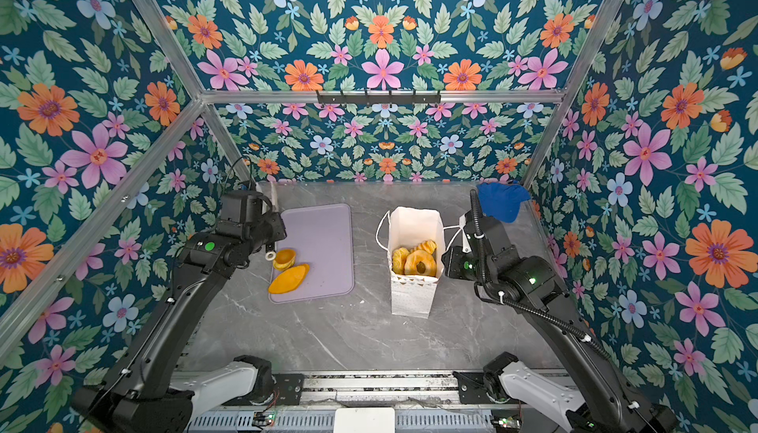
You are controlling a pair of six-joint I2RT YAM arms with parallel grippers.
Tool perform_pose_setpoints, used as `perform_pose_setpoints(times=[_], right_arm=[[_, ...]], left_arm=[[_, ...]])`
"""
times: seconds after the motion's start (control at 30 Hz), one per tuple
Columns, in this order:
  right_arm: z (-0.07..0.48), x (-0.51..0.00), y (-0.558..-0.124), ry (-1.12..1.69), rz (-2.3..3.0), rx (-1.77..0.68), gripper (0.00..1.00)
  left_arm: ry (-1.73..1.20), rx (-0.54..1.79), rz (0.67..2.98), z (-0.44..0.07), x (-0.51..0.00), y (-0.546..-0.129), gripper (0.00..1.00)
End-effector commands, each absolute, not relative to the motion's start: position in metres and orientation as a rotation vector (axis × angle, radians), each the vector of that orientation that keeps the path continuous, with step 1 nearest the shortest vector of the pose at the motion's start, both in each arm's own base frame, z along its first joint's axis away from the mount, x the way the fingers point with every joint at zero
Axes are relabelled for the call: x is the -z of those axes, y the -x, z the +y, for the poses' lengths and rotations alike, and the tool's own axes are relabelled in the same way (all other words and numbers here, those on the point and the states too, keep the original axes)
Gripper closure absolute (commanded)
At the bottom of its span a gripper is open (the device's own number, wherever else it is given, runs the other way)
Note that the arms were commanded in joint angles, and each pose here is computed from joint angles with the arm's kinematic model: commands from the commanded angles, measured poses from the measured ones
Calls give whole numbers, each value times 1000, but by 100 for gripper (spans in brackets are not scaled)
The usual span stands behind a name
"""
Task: Place the fake bread into the paper bag
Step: 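Move the empty tongs back over the tray with the left gripper, then position the open tongs around the round orange slice on the tray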
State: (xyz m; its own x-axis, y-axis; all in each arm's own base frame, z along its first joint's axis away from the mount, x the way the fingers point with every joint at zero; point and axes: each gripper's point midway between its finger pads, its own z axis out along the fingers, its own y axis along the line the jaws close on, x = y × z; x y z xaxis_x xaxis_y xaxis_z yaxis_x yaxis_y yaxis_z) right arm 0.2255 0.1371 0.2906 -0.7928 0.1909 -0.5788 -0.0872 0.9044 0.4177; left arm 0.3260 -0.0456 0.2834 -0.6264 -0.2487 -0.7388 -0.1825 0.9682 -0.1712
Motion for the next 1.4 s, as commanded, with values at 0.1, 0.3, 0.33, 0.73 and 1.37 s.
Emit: perform_pose_setpoints(times=[0.1,0.3,0.33,0.73,1.37], right_arm=[[138,-296,-227,-62,2396,-577,72],[138,-297,-227,-59,2387,-580,72],[138,-297,-227,-57,2386,-583,72],[139,-297,-227,-52,2379,-587,72],[138,-299,-225,-53,2362,-598,72]], left_arm=[[475,375,2413,-32,-219,-316,72],[626,616,2458,-17,-179,-301,72],[646,656,2451,-16,-177,-299,71],[718,852,2472,-19,-158,-282,61],[773,923,2492,-20,-141,-266,56]])
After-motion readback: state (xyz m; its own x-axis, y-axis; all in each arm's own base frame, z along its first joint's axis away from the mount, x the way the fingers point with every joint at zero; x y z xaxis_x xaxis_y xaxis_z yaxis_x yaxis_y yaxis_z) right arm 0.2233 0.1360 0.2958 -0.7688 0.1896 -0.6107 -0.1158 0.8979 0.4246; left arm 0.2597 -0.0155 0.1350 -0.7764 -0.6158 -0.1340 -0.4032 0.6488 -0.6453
